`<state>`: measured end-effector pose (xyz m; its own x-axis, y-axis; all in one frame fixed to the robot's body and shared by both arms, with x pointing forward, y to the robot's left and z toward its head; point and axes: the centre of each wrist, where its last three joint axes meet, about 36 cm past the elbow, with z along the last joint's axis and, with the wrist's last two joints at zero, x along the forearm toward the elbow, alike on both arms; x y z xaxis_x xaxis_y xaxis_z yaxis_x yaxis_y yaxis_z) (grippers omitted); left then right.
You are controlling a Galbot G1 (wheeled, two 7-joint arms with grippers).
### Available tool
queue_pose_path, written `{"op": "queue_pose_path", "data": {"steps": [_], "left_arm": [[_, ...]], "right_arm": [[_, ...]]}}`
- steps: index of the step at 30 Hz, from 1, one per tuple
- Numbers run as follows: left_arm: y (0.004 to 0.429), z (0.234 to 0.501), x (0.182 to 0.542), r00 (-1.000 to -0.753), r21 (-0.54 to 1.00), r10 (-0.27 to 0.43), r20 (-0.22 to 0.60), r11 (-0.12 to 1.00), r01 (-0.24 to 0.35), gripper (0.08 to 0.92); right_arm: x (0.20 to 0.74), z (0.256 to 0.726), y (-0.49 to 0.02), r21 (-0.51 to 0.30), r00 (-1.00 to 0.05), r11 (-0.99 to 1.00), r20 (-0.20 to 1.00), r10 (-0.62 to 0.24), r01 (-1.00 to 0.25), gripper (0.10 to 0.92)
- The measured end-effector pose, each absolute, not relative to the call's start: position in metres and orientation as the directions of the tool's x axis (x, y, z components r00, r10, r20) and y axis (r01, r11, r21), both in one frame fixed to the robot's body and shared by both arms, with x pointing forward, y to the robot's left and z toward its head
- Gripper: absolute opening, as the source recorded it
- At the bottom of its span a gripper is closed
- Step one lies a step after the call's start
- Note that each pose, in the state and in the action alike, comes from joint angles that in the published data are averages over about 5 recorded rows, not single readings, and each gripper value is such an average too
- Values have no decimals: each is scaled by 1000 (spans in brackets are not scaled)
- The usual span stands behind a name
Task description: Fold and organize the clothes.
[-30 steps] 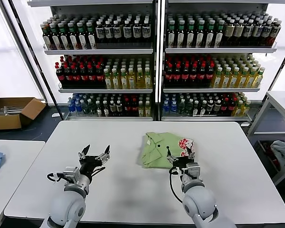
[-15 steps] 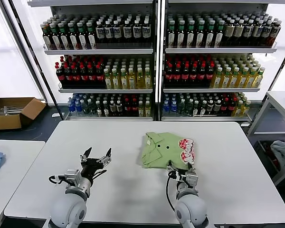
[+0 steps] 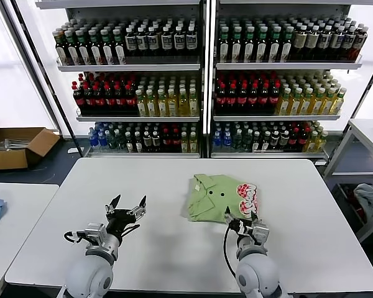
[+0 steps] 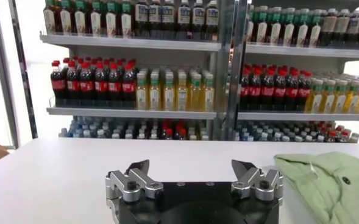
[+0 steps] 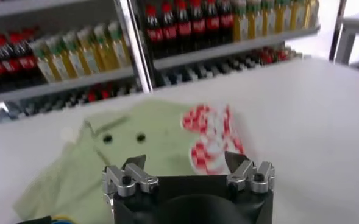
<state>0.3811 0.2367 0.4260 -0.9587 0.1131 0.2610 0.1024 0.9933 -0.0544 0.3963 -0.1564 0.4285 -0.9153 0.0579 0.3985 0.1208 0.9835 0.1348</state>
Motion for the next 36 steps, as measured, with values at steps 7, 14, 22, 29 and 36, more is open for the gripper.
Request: {"op": "queue_pose_path", "data": {"steps": [7, 14, 22, 29, 36], "left_arm": [[238, 425, 376, -957, -53, 108, 268, 994, 97, 823], [243, 424, 374, -956, -48, 95, 277, 995, 85, 823], [243, 422, 375, -954, -48, 98, 284, 995, 88, 823], [243, 419, 376, -950, -46, 106, 293, 994, 96, 823], [241, 421, 374, -949, -47, 116, 294, 993, 107, 823]], "right_arm": [[437, 449, -145, 80, -961, 994, 272, 54, 78, 823], [487, 434, -117, 8, -953, 996, 291, 85, 92, 823], [515, 406, -93, -49, -916, 994, 387, 107, 95, 823], [527, 394, -83, -51, -896, 994, 430, 113, 101, 823], [533, 391, -75, -12, -886, 996, 456, 86, 91, 823]]}}
